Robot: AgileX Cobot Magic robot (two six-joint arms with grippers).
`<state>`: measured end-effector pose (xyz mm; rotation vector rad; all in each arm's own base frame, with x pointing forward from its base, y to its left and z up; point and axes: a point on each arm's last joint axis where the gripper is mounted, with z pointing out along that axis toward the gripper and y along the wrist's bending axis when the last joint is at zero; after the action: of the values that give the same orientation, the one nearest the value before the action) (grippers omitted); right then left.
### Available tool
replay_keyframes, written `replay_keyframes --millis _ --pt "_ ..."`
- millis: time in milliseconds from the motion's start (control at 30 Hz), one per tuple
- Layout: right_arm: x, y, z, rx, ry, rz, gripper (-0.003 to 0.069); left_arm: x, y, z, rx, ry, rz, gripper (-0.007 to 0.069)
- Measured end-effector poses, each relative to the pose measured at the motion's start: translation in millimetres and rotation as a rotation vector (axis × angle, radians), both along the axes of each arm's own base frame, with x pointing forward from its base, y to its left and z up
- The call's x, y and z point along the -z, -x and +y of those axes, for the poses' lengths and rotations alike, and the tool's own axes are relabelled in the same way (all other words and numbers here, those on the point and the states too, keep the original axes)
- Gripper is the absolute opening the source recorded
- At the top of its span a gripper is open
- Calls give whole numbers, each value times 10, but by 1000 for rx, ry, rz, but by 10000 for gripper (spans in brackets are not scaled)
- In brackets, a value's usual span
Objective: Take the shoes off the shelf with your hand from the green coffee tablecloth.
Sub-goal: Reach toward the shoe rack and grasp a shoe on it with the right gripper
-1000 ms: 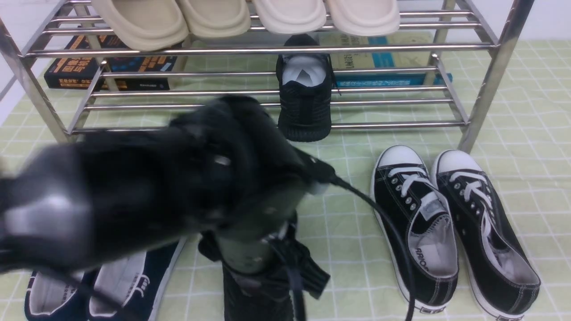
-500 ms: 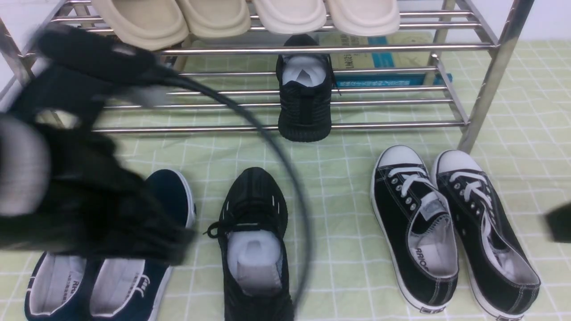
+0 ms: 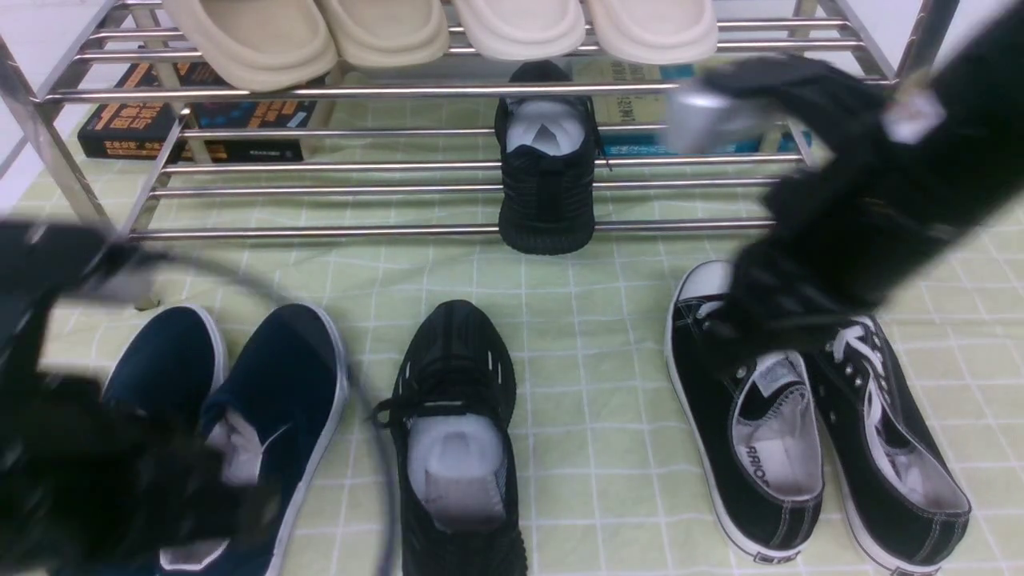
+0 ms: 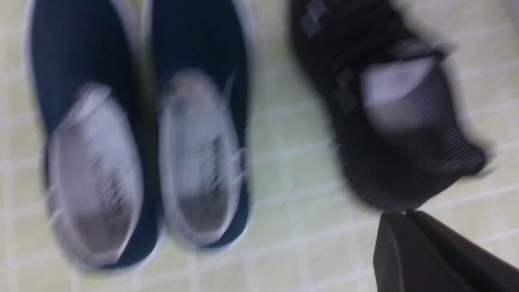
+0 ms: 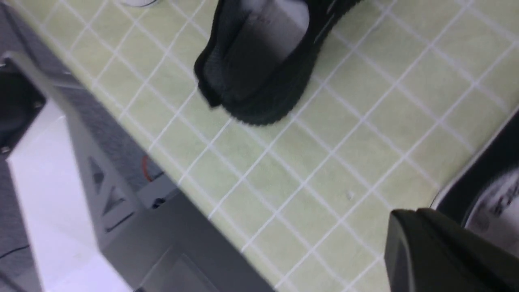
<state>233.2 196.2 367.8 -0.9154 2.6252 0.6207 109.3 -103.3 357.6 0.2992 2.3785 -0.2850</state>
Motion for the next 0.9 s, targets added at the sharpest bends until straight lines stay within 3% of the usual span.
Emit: replay_keyframes --millis 133,167,300,400,500,667,900 --pt "-22 -53 139 -21 4 -17 -1 -310 -190 -224 66 -81 -73 11" --pt "-36 -54 162 -25 1 -21 0 -433 -314 -308 86 -156 -91 11" --pt "-52 -51 169 -22 -2 -23 0 -586 -736 -354 70 -260 -48 11" --pt "-55 -49 170 -23 -3 -22 2 -551 -1121 -150 50 -278 48 11" --pt "-55 -50 169 -22 -2 -23 2 -424 -1363 287 -15 -198 167 11" --pt "-35 -88 186 -45 19 -38 6 -375 -1145 729 -93 -103 192 14" --pt "69 -527 406 16 90 -82 64 -196 -436 887 -163 -76 165 15"
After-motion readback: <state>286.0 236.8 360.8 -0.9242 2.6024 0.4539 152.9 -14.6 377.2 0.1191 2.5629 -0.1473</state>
